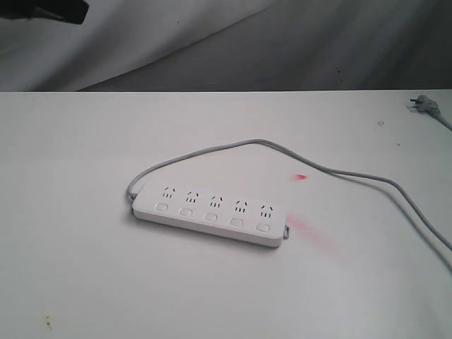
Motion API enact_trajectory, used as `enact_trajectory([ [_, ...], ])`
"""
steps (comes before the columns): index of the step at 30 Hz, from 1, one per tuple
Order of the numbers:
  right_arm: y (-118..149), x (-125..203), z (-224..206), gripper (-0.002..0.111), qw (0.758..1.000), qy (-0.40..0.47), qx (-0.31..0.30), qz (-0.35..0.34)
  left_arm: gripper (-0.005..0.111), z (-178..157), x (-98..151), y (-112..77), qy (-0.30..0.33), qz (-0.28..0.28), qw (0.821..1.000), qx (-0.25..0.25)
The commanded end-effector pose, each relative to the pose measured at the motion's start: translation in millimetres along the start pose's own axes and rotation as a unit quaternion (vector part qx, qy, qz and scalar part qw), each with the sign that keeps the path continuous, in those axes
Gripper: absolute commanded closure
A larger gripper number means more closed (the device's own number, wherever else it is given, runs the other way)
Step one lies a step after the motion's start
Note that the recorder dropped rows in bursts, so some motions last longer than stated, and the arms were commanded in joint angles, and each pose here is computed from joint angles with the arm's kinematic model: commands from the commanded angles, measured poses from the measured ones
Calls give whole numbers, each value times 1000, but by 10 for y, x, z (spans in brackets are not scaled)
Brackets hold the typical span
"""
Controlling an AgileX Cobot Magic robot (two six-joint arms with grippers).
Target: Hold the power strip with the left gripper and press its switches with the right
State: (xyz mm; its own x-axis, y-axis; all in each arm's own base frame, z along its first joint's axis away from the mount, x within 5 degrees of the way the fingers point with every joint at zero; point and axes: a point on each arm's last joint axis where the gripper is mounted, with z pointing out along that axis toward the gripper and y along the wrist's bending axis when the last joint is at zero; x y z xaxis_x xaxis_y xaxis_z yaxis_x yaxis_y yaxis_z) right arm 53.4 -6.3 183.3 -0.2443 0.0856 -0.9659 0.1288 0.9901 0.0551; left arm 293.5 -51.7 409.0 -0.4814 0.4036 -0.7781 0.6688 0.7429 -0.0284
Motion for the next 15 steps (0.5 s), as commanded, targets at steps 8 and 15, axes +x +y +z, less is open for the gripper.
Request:
enact_trajectory([
  [8, -3, 1, 0, 106, 1000, -6, 3, 0, 107, -601, -181, -437, -109, -150, 982, 32],
  [15, -3, 1, 0, 106, 1000, -6, 3, 0, 107, -1575, -67, -707, -305, -15, 919, -250],
])
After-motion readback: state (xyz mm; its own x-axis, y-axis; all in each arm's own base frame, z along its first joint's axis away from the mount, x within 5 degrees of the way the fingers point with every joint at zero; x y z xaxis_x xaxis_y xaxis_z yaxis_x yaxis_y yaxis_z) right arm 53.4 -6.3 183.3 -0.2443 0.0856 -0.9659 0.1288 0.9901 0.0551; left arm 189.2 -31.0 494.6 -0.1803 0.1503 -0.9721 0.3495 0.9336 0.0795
